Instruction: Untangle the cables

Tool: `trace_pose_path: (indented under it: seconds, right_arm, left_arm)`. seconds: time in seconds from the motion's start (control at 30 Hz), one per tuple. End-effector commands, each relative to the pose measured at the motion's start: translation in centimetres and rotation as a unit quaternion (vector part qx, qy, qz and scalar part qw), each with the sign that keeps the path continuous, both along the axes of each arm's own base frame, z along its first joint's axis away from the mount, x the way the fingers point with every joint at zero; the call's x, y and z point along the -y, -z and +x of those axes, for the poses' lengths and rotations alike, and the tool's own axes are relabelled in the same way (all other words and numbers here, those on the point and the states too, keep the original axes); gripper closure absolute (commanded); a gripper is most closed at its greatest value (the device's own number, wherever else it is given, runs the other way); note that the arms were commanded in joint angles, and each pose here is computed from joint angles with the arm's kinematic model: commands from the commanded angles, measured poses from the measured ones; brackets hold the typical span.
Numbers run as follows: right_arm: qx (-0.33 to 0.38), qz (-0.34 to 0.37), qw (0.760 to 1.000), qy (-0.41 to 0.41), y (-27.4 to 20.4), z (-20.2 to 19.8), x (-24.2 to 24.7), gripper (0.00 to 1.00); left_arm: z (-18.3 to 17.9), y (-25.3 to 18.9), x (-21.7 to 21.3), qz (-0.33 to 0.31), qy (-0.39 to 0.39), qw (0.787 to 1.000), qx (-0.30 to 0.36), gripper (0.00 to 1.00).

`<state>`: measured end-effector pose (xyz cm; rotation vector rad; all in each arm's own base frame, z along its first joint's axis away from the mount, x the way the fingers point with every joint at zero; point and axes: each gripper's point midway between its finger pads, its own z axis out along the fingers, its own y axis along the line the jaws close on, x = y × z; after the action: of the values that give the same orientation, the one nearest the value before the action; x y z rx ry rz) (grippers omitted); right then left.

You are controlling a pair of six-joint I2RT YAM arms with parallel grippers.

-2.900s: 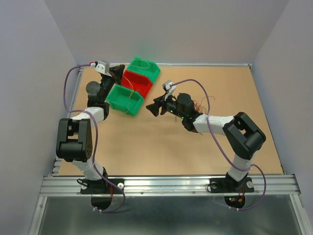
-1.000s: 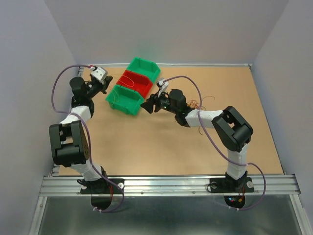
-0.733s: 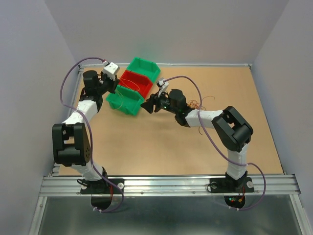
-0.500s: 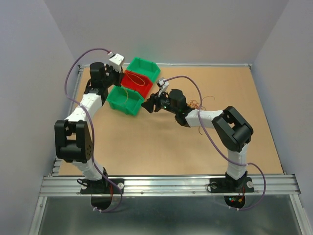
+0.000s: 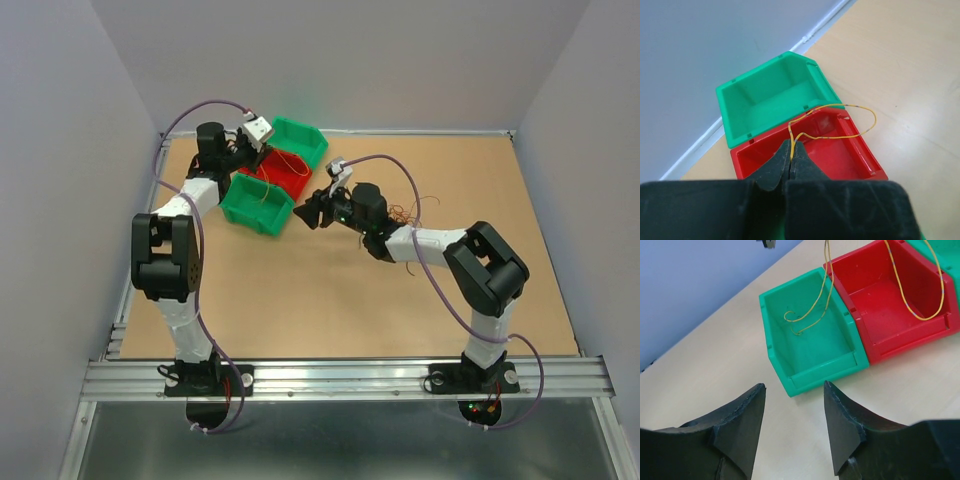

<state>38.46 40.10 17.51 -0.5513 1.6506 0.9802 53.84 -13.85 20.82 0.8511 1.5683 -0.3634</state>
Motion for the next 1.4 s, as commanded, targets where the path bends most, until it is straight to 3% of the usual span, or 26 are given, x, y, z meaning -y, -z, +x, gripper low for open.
trace_pose_path:
  seconds: [0.0, 0.2, 0.33, 0.47, 0.67, 0.77, 0.93, 1.2, 1.37]
  right_arm:
    - [0.037, 0.016, 0.999, 0.03, -2.9, 0.5, 1.5, 0.45]
    - [0.033, 0.016, 0.998, 0.042, -2.6, 0.9, 1.8, 0.46]
    - [0.029, 0.017, 0.998, 0.047, -2.3, 1.5, 1.6, 0.46]
    - [0.024, 0.021, 0.998, 0.05, -2.2, 2.6, 1.2, 0.45]
    - [0.014, 0.014, 0.999, 0.044, -1.1, 4.7, -0.2, 0.44]
    - [0.018, 0.012, 0.999, 0.031, -0.9, 5.2, -1.1, 0.44]
    - [0.035, 0.012, 0.999, 0.02, -1.5, 6.5, -2.5, 0.4]
    - [0.048, -0.069, 0.995, 0.05, 0.0, 10.9, -3.0, 0.33]
    - [0.033, -0.069, 0.997, -0.019, 1.7, 9.2, -3.9, 0.3]
  left_arm:
    - [-1.1, -2.4, 0.6, 0.041, 0.079, 0.99, 0.106, 1.0]
    - [-3.2, 1.2, -0.9, 0.054, 0.124, 0.986, 0.099, 1.0]
    - [-4.7, 3.9, -4.0, 0.057, 0.172, 0.978, 0.106, 1.0]
    - [-6.1, 4.9, -5.5, 0.032, 0.217, 0.97, 0.108, 1.0]
    - [-9.0, 7.1, -5.2, 0.055, 0.286, 0.95, 0.114, 1.0]
    - [-12.4, 7.8, -4.9, 0.074, 0.359, 0.924, 0.113, 1.0]
    - [-11.6, 8.4, -5.9, 0.048, 0.336, 0.93, 0.137, 1.0]
    - [-13.0, 9.0, -5.7, 0.056, 0.343, 0.927, 0.142, 1.0]
    - [-13.6, 9.2, -5.4, 0.06, 0.346, 0.924, 0.152, 1.0]
